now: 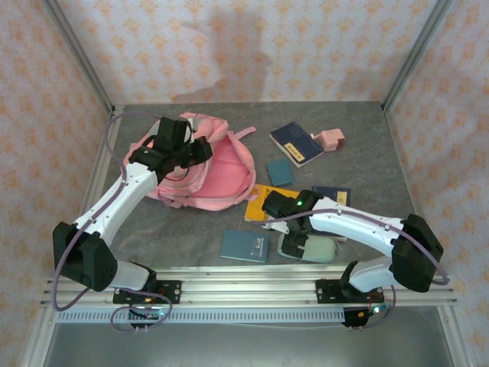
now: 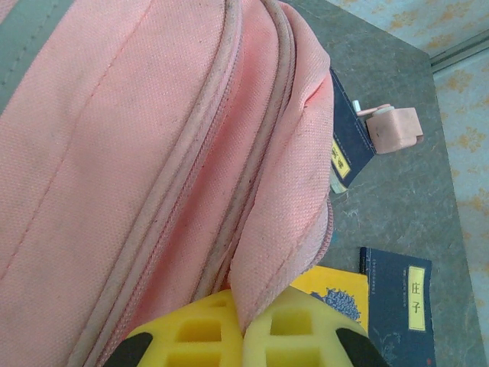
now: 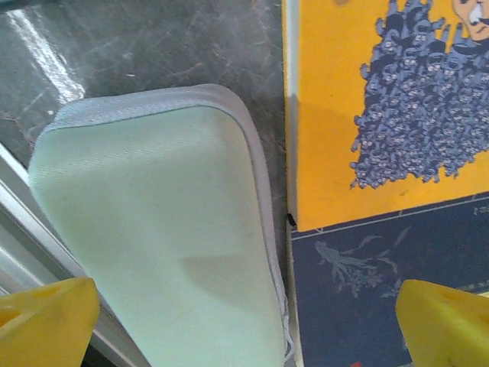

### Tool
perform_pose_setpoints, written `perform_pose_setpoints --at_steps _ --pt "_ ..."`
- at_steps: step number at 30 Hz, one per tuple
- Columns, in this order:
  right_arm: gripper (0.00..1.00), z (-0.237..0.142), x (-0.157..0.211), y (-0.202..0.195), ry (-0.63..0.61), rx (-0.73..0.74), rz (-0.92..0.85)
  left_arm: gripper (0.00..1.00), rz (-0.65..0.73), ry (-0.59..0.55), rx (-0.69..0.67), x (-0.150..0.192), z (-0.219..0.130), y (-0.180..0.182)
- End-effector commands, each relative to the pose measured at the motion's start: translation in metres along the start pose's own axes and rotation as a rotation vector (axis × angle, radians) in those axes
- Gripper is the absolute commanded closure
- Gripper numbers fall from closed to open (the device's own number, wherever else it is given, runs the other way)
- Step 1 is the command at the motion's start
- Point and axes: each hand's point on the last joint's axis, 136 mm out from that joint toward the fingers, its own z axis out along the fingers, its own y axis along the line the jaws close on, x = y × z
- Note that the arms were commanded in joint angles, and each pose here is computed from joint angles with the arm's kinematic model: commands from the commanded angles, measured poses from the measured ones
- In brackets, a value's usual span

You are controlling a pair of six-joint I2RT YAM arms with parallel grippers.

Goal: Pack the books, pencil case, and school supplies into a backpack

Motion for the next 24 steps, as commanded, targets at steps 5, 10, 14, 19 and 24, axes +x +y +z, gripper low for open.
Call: perform_pose_setpoints --at_steps 5,10,14,19,24 --pt "0.01 0.007 0.002 0.017 -0.015 -0.072 -0.031 1.00 0.004 -0.082 -0.021 -0.019 -0.017 0.004" --pt "0.01 0.013 -0.003 0.017 -0.011 -0.074 -0.020 1.00 0.005 -0.084 -0.018 -0.020 -0.017 0.003" --pt "0.01 0.019 -0.007 0.016 0.004 -0.073 -0.015 1.00 0.004 -0.081 -0.016 -0.020 -0.016 0.003" --pt "0.01 0.025 -0.015 0.016 0.024 -0.087 -0.005 1.00 0.005 -0.085 -0.019 -0.020 -0.019 0.003" --pt "0.01 0.037 -0.019 0.017 0.056 -0.097 -0.002 1.00 0.036 -0.090 -0.021 -0.021 -0.021 0.002"
